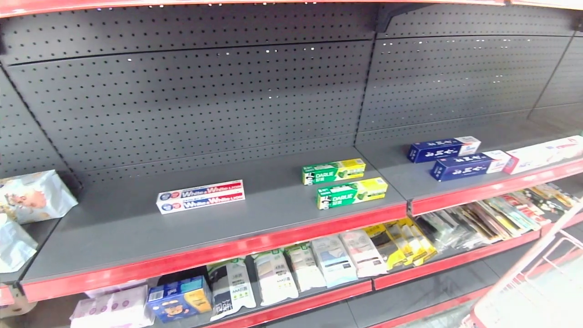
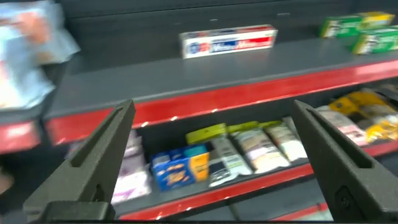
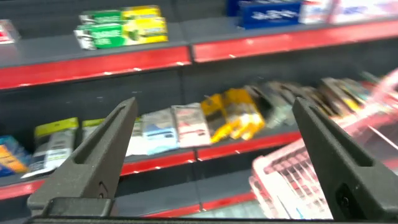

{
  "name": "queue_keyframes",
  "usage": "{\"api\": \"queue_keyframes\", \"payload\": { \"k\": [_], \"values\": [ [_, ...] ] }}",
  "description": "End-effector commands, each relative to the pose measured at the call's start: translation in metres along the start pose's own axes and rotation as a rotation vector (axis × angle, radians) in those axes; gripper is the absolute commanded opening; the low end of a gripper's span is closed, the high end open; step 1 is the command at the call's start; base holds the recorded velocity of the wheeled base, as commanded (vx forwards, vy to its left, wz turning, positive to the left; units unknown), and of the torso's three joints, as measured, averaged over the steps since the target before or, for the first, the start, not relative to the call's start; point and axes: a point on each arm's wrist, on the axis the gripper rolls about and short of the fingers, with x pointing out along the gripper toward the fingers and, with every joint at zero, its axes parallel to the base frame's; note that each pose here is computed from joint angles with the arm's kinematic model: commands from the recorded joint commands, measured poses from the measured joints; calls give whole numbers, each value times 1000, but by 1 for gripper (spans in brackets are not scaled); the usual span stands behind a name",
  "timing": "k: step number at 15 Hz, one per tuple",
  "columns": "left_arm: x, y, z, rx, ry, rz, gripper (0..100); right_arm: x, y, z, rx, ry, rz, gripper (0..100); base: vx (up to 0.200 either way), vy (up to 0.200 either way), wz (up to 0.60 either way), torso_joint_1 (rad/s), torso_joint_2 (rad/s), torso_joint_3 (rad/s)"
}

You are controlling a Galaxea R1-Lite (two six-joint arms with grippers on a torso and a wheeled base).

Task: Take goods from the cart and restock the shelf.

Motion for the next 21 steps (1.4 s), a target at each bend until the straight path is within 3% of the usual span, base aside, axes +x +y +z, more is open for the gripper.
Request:
{"api": "queue_keyframes", "payload": {
  "k": [1, 3, 12, 13, 15, 16, 18, 21],
  "values": [
    [0, 0, 0, 0, 0, 1, 100, 0, 0, 0, 0, 1, 0, 100, 0, 0, -600, -2, 7, 2],
    [0, 0, 0, 0, 0, 1, 100, 0, 0, 0, 0, 1, 0, 100, 0, 0, -600, 5, 5, 2],
    [0, 0, 0, 0, 0, 1, 100, 0, 0, 1, -17, -3, -6, 100, 0, 0, 0, 0, 0, 0],
    [0, 0, 0, 0, 0, 1, 100, -1, -1, 43, -13, -31, -21, 100, 0, 0, 0, 0, 0, 0],
    [0, 0, 0, 0, 0, 1, 100, 37, -3, 133, 144, 52, -85, 100, 0, 0, 0, 0, 0, 0],
    [0, 0, 0, 0, 0, 1, 100, 59, -2, 175, 121, 87, -40, 100, 0, 0, 0, 0, 0, 0],
    [0, 0, 0, -2, 0, 1, 100, 83, -2, 163, 15, 257, 7, 100, 0, 0, 0, 0, 0, 0],
    [0, 0, 0, 0, 0, 1, 100, 158, -26, 128, -51, 609, -91, 100, 0, 0, 0, 0, 0, 0]
  ]
}}
